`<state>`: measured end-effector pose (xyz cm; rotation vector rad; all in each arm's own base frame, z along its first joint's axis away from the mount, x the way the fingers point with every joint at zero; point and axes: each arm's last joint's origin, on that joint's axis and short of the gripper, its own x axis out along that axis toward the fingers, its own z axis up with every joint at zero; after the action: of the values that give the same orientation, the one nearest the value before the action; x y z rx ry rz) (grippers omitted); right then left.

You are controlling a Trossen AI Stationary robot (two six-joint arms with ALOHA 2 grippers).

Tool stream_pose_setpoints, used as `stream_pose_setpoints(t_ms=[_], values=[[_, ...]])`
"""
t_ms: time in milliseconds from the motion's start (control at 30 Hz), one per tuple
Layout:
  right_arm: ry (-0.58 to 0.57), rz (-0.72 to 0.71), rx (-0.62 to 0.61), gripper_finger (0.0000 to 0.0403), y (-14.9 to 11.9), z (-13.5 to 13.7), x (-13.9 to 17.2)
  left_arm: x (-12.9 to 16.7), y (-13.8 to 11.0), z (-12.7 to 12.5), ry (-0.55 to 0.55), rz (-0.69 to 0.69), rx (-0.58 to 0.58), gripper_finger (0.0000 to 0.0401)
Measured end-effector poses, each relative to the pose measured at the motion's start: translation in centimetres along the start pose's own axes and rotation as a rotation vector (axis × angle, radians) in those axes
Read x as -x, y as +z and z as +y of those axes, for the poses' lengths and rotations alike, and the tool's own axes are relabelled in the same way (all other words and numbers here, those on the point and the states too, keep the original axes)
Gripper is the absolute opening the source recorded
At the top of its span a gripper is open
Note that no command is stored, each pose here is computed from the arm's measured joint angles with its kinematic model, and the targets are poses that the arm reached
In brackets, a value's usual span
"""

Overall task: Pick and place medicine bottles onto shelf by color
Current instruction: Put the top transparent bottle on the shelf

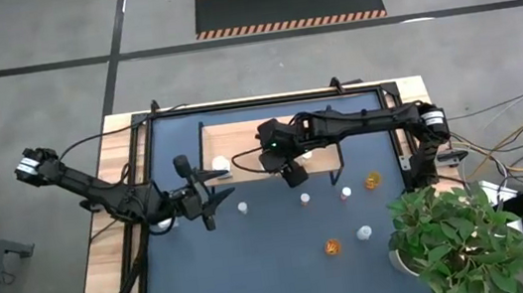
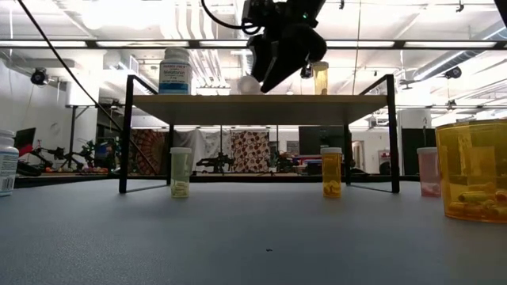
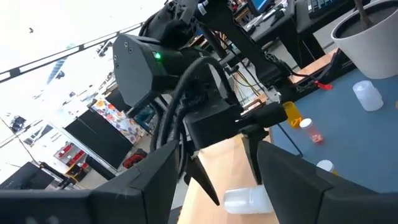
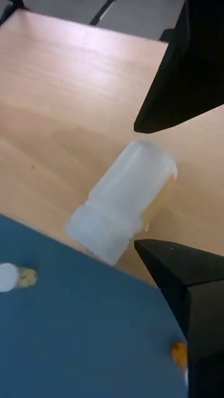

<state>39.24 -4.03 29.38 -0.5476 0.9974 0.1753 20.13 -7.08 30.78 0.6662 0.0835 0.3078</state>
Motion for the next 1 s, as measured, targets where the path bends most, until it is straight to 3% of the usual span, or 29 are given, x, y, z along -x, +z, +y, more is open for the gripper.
stream_pose_setpoints(t_ms=[500, 1000], values=[[0.048, -0.041, 0.024, 0.0282, 0.45, 0.21, -0.33, 0.01, 0.07, 0.07, 0.008, -0.011, 0.012, 0.0201], [0.036, -0.034, -0.041, 0.0188, -0.14, -0.63, -0.39, -0.02, 0.10, 0.05, 0.009, -0.013, 0.007, 0.0201]])
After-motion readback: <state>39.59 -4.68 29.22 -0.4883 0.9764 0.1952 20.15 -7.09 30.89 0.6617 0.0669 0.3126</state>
